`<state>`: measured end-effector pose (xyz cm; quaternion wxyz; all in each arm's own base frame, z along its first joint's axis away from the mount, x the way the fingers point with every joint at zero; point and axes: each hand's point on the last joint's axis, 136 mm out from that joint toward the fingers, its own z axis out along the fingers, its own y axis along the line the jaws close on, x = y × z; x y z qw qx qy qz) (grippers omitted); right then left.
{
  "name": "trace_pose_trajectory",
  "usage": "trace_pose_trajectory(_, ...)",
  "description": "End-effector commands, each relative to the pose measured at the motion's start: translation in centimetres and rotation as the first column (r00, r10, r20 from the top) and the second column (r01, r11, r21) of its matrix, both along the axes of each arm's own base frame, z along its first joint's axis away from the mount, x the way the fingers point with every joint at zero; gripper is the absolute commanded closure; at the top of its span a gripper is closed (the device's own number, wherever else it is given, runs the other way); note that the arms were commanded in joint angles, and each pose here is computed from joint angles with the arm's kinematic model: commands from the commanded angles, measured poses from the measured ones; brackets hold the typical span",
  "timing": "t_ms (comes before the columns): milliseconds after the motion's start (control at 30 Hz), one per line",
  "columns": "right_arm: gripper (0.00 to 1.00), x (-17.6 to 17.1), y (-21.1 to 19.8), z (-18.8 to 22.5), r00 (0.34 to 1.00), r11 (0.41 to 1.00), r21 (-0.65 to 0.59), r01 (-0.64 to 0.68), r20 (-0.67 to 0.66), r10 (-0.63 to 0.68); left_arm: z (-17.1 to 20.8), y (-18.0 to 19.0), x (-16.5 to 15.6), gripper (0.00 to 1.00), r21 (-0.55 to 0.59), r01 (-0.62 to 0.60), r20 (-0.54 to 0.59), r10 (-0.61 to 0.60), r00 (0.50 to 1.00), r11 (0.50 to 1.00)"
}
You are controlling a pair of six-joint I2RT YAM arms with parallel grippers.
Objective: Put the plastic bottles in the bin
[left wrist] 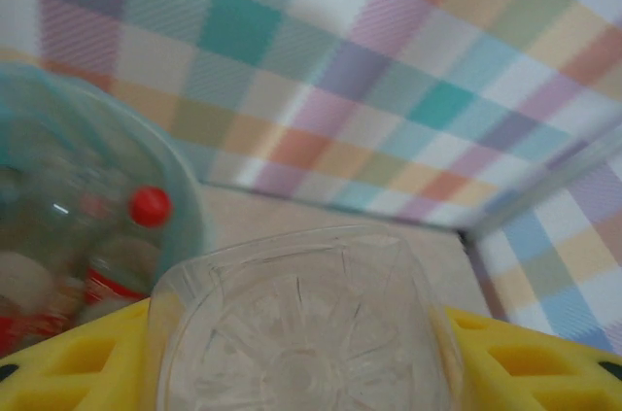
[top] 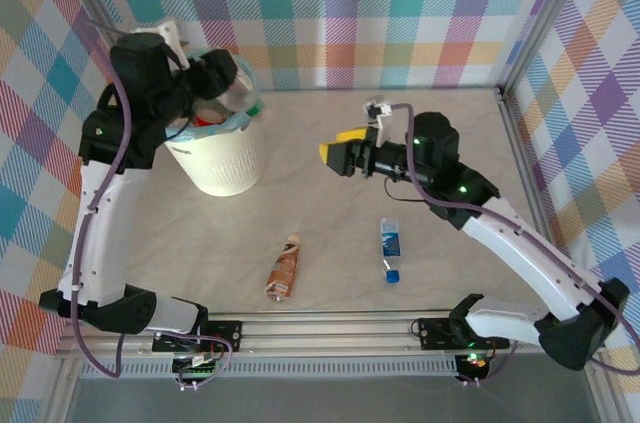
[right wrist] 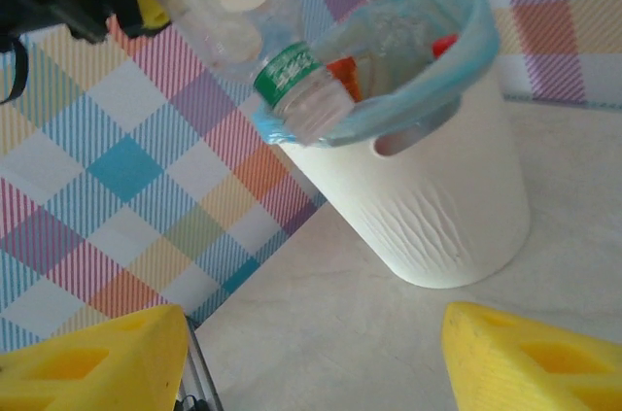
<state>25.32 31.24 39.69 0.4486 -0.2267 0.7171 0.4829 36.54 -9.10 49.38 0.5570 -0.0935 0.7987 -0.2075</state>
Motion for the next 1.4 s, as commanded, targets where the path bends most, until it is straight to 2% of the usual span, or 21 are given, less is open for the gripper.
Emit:
trace_pose_trajectory(0, 0.31, 0.0, 2.5, 1.5, 0.998, 0.999, -0.001, -0.039, 0.048, 0.039, 1.3, 3.0, 0.9, 0.44, 0.102, -0.071, 0.041, 0.067, 0.997, 0.992)
trace_pose_trajectory(200, 0.32, 0.1, 7.4, 1.0, 0.993, 0.992, -0.043, -0.118, 0.020, 0.119, -0.2, 6.6, 4.0, 0.43, 0.251, -0.168, 0.042, 0.162, 0.986, 0.953)
trace_pose_trajectory(367, 0.32, -0.3, 9.5, 0.4, 0.987, 0.985, -0.064, -0.158, 0.015, 0.160, -2.9, 7.6, 5.5, 0.41, 0.347, -0.159, -0.016, 0.176, 0.984, 0.924)
trace_pose_trajectory(533, 0.32, -0.4, 10.1, -0.9, 0.986, 0.982, -0.095, -0.165, -0.008, 0.165, -5.8, 7.5, 6.2, 0.37, 0.368, -0.121, -0.075, 0.159, 0.984, 0.922)
trace_pose_trajectory(600, 0.32, -0.3, 10.1, -1.3, 0.986, 0.981, -0.107, -0.165, -0.013, 0.164, -7.3, 7.5, 6.3, 0.32, 0.374, -0.103, -0.113, 0.156, 0.981, 0.922)
trace_pose_trajectory(700, 0.32, -0.3, 10.0, -1.7, 0.986, 0.979, -0.119, -0.165, -0.014, 0.165, -8.7, 7.5, 6.0, 0.16, 0.363, -0.102, -0.137, 0.162, 0.977, 0.926)
trace_pose_trajectory(767, 0.32, -0.4, 10.0, -1.8, 0.986, 0.978, -0.123, -0.166, -0.010, 0.166, -9.1, 7.5, 5.9, 0.11, 0.356, -0.107, -0.136, 0.165, 0.977, 0.928)
trace_pose_trajectory(1167, 0.31, -0.5, 9.8, -2.4, 0.986, 0.975, -0.146, -0.166, -0.024, 0.164, -9.3, 7.1, 5.8, 0.16, 0.330, -0.090, -0.154, 0.148, 0.977, 0.940)
trace_pose_trajectory(1367, 0.28, -0.1, 7.8, -4.1, 0.995, 0.965, -0.248, -0.088, -0.073, 0.072, -6.5, 6.1, 4.4, 0.19, 0.296, -0.065, -0.113, 0.103, 0.988, 0.953)
